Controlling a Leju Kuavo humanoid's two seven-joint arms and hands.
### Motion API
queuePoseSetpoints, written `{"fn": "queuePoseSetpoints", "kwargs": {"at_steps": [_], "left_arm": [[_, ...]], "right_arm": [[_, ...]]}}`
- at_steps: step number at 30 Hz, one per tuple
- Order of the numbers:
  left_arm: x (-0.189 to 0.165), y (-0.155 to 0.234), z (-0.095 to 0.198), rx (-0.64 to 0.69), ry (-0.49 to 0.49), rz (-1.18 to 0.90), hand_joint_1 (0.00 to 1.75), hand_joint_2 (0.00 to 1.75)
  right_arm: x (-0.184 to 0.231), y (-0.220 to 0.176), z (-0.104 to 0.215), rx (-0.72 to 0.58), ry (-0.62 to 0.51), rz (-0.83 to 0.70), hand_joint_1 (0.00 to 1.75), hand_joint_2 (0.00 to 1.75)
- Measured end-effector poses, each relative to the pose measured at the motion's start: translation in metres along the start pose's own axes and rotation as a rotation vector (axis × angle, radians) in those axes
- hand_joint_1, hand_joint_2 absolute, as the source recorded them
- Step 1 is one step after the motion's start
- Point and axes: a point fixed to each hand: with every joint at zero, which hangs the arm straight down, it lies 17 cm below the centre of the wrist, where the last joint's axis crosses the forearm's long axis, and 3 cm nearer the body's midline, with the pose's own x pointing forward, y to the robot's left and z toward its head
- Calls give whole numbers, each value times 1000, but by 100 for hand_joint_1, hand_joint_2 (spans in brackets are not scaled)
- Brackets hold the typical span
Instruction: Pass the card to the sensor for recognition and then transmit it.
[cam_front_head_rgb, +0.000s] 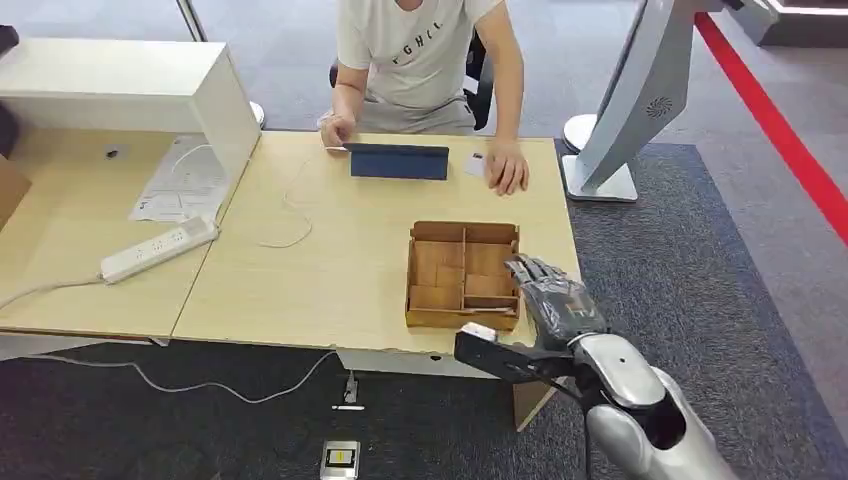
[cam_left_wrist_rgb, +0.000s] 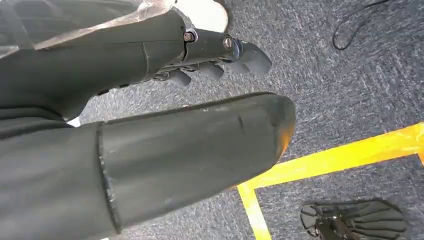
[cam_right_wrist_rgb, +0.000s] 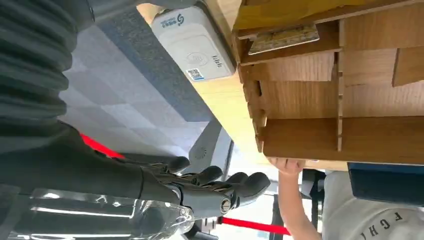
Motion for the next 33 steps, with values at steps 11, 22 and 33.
{"fn": "queuePoseSetpoints", "kwargs": {"at_steps": [11,22,33], "left_arm": [[1,0,0,-2,-1,-18,0,0],[0,0,0,-2,1,-22,0,0],[3,-2,0,-12,0,-26,0,0]], "right_arm": [[-6,5,-2,44,36,-36,0,175],[-9,9,-1,71,50,-21,0,175],[26,7,-4,69,-2,-39,0,175]]}}
